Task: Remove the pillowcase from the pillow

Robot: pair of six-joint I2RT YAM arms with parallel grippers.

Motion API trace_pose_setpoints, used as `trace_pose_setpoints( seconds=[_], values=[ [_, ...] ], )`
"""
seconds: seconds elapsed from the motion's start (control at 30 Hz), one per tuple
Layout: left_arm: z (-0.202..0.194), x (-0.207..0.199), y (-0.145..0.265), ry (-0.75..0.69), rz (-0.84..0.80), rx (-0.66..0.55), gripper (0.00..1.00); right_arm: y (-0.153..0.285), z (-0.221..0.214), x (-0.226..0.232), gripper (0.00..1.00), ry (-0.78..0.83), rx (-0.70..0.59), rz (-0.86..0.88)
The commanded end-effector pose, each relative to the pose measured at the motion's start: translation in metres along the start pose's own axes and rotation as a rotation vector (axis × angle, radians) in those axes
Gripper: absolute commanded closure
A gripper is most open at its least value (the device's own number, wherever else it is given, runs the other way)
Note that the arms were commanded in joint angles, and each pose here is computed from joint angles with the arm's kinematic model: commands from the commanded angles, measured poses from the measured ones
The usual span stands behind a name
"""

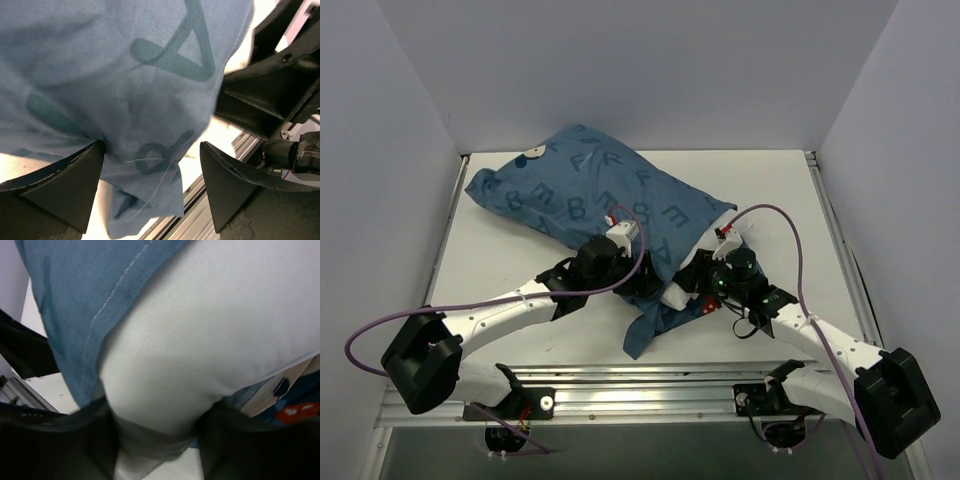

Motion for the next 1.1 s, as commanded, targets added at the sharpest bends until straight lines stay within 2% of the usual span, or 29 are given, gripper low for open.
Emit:
trace_pose_setpoints(
  seconds=[0.0,0.03,0.07,0.1,0.33,0.57,0.77,1.07],
  values=[
    [0.005,-0.015,-0.002,-0.024,-0.069,-0.032,0.15,-0.001,0.030,0.024,0.65,0.086,-0.110,0.138],
    [0.004,-0.015,-0.002,-0.024,-0.069,-0.030,0.15,0.000,0.031,0.027,0.79,0.092,-0.117,0.152],
    [0.003,-0.015,-0.002,-0.026,-0.070,-0.031,0.15,-0.001,0.031,0.027,0.98,0.098,-0.112,0.153],
    [0.003,-0.015,-0.002,-0.029,-0.070,-0.031,0.15,-0.001,0.035,0.029,1.00,0.107,-0.119,0.156],
    [0.002,-0.006,-0.004,-0.072,-0.019,-0.031,0.19,0.002,0.045,0.036,1.00,0.134,-0.128,0.167],
    [-0.011,0.006,0.002,-0.133,0.057,0.037,0.19,0.008,0.059,0.038,1.00,0.158,-0.149,0.142],
    [-0.019,0.002,0.003,-0.187,0.040,0.079,0.20,0.011,0.068,0.041,1.00,0.175,-0.159,0.133],
    [-0.011,-0.006,-0.011,-0.194,0.026,0.056,0.23,0.008,0.062,0.045,1.00,0.183,-0.138,0.135]
  ],
)
Point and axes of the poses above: each gripper's point midway between its finger pads, its own y axis back along the fingers, its own x axis along the line the jaws close on, z = x × y, the point moved 2 cm from there along y, back along the fingers, and after that the axes turned 10 degrees about y, right-handed, at the moved point
